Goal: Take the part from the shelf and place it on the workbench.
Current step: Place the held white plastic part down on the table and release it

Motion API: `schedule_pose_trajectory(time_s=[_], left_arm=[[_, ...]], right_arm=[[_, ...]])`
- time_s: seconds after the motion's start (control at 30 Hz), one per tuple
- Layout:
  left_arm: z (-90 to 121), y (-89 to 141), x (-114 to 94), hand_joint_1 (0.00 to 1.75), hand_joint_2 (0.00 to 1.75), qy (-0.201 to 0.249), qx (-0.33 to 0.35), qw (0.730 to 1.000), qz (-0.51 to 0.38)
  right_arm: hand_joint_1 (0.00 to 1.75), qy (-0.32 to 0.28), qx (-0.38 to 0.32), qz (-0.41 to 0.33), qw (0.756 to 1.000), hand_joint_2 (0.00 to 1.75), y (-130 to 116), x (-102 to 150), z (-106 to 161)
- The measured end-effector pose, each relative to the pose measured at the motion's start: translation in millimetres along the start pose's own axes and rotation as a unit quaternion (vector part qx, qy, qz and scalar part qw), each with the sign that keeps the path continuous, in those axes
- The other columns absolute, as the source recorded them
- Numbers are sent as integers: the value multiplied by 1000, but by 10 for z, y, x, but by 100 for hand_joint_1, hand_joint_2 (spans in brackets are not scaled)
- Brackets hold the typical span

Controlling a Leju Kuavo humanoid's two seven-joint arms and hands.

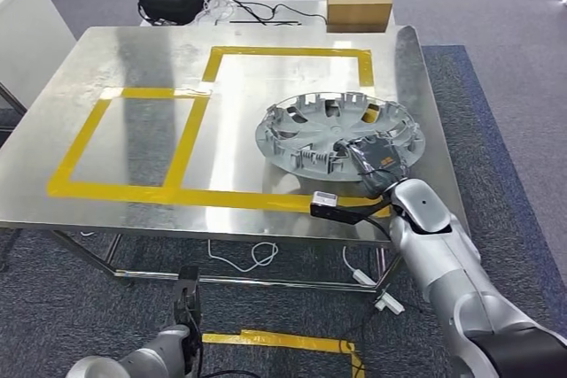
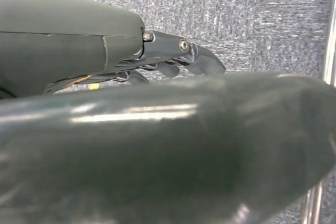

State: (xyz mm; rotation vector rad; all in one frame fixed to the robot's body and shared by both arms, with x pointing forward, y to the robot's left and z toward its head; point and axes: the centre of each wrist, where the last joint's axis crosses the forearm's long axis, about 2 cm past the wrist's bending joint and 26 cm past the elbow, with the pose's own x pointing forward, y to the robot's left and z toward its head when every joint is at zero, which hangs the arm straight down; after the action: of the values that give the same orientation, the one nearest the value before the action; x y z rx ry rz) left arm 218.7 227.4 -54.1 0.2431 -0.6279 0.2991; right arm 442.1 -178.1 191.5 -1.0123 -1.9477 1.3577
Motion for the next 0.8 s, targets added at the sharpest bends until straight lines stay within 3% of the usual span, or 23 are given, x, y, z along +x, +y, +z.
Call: schedule_pose_trajectory(time_s=[0.03,0.17,0.23,0.37,0.8], left_arm=[[0,1,-3,0,0,0,0,1000,0],[2,7,-21,0,175,2,-2,1000,-1],[-2,10,-13,0,175,0,-3,1000,-2],[-7,14,1,0,0,-4,-2,1000,-4],[-2,6,-6,0,0,6,-3,1000,-1]], right_arm=[[175,-1,1,0,1000,175,2,5,-1],[0,-4,3,1,1000,0,15,18,7],[0,-5,3,1,1000,0,13,21,3],[0,-5,0,-3,1000,0,14,29,1],[0,0,4,-7,1000,0,63,2,67]])
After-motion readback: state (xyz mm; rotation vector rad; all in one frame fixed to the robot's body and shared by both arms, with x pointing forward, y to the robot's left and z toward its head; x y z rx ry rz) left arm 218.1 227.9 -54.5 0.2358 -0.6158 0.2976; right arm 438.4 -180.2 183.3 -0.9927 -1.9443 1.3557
